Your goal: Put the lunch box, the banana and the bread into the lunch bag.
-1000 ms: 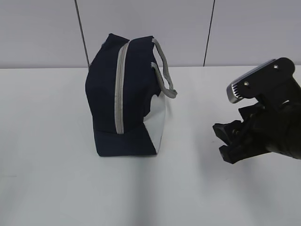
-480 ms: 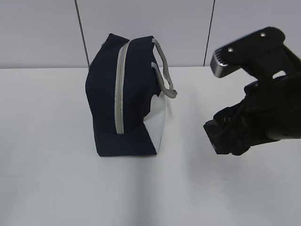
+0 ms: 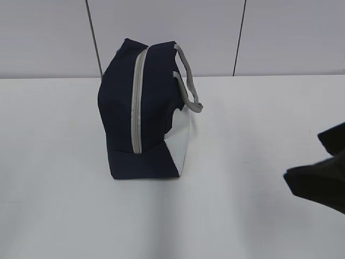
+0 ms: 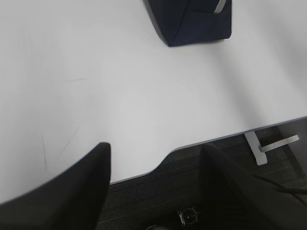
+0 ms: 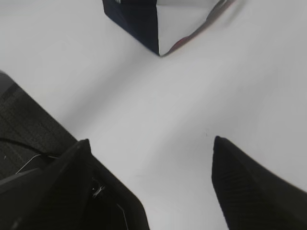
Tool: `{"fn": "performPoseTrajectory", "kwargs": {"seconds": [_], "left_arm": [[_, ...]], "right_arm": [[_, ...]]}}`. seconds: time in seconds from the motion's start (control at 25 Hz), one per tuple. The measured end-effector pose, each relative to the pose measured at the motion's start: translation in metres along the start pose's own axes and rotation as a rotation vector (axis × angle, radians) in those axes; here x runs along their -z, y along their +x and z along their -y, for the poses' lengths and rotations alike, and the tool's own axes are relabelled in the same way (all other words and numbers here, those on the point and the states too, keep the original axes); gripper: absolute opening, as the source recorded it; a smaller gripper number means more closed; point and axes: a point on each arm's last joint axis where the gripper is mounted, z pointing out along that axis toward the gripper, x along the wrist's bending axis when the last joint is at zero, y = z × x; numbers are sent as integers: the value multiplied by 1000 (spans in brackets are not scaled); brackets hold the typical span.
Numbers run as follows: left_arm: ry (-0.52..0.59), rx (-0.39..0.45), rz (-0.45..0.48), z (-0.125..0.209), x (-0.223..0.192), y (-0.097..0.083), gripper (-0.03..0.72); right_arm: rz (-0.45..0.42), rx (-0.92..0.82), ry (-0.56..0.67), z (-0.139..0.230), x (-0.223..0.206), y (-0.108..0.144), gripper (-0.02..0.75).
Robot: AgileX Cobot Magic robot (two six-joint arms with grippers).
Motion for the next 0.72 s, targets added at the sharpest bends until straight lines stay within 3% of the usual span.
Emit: {"fn": "performPoseTrajectory", "kwargs": {"seconds": [0.36,0.72], "left_arm": [[0,0,0,0,0,0,414],[1,0,0,0,0,0,414]], "right_arm": [[24,-21,-58,27,47,-1,584],[44,-18,0,36,52,-3,584]]}}
